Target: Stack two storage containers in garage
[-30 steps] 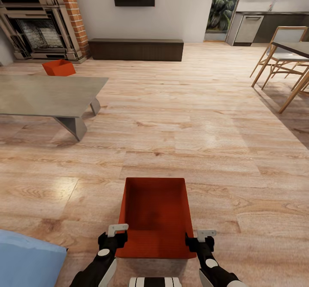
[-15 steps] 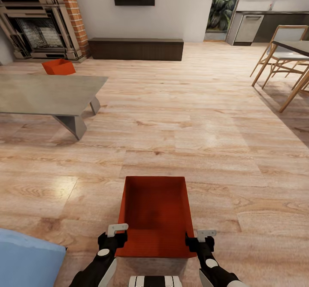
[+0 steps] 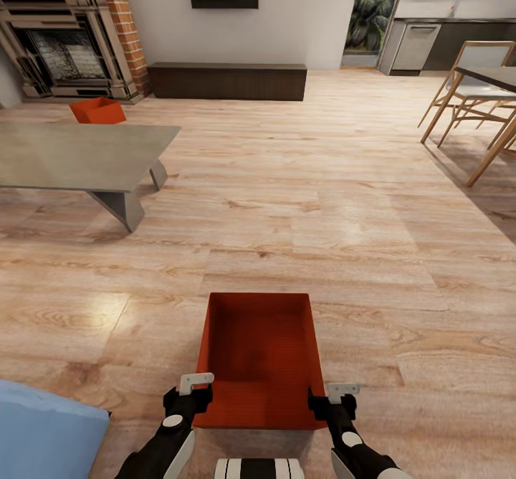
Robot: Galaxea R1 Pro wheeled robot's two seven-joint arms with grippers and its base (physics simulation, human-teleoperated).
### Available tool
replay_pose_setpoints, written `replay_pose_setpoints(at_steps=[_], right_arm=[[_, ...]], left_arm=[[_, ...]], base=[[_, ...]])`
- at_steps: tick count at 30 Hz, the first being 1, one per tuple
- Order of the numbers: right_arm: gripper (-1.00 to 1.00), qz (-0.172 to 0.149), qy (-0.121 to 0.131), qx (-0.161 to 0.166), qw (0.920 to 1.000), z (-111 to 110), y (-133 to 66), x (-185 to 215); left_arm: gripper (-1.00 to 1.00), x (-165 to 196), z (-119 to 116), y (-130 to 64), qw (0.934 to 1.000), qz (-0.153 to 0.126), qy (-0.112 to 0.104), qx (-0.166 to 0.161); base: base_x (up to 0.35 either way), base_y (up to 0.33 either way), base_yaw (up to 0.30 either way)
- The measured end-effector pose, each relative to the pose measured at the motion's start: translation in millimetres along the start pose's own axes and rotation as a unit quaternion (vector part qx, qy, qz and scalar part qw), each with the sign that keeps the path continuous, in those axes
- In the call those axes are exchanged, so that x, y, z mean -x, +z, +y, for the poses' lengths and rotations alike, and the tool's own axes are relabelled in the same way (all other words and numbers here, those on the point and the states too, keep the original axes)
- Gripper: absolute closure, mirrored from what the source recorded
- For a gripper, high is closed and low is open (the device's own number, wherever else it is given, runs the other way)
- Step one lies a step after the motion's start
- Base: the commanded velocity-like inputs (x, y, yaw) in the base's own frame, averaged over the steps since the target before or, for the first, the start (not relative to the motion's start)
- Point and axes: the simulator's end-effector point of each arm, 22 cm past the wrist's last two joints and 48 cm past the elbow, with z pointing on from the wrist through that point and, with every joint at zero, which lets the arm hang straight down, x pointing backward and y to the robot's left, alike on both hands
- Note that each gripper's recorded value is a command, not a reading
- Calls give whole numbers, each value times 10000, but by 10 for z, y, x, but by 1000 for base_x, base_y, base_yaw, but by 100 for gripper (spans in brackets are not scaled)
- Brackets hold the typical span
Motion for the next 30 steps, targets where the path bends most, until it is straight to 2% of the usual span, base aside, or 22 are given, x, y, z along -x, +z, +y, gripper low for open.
replay_pose_setpoints(at_steps=[30], right_arm=[[-100,-7,62,8,10000,40,-4,11]], left_arm=[[-100,0,0,0,10000,0,0,0]], base=[[0,0,0]])
